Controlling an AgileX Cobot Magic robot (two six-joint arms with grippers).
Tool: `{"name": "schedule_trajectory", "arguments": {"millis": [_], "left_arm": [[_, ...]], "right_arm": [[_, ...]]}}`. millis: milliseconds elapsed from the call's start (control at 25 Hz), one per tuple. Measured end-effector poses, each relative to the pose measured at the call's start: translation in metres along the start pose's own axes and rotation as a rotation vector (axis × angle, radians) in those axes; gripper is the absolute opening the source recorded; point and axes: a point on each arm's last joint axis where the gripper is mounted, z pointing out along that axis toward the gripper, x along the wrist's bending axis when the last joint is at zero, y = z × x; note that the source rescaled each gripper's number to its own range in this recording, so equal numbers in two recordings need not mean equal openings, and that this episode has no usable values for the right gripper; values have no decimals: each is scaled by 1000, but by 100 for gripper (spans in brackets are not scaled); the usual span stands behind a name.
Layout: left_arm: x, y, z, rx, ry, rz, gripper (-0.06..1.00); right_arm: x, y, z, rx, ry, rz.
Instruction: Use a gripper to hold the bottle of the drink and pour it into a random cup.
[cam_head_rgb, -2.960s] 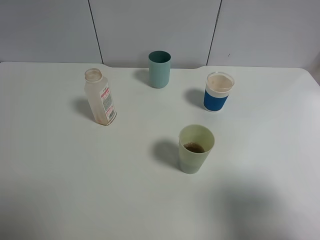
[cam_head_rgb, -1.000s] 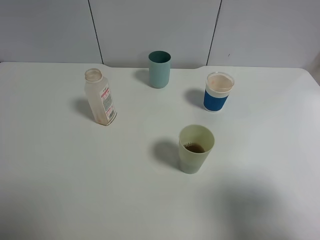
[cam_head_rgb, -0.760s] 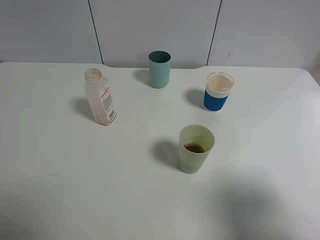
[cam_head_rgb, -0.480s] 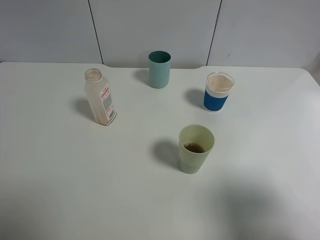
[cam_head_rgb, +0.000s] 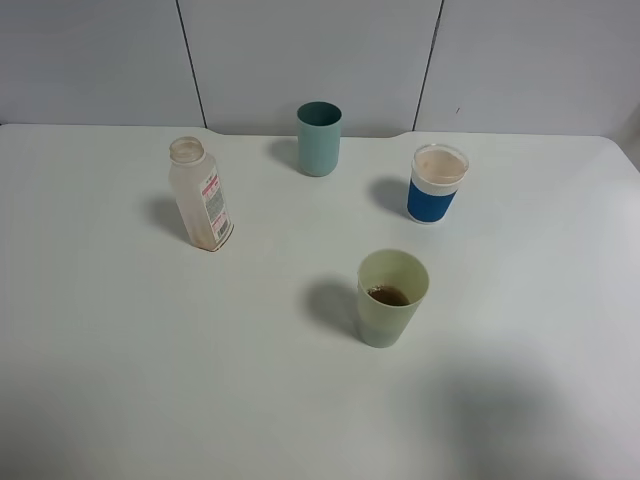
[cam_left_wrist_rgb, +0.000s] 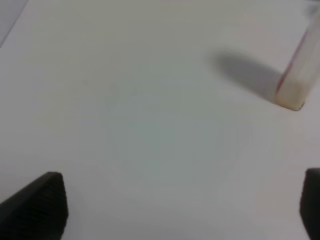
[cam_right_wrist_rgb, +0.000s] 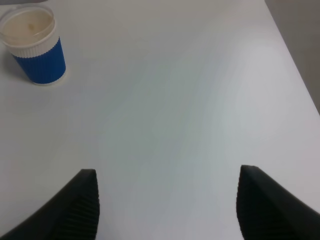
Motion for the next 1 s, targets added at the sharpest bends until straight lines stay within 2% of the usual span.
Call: {"name": "schedule_trajectory", "arguments": {"millis": [160, 280, 600, 1000], "left_arm": [[0, 0, 0, 4, -63, 30, 94], [0, 0, 0, 5, -74, 36, 94], [0, 0, 0, 1, -8, 4, 94], [0, 0, 0, 1, -15, 7, 94]], "right_arm": [[0, 0, 0, 0, 0, 0], [0, 0, 0, 0, 0, 0], [0, 0, 0, 0, 0, 0], [0, 0, 0, 0, 0, 0]]}}
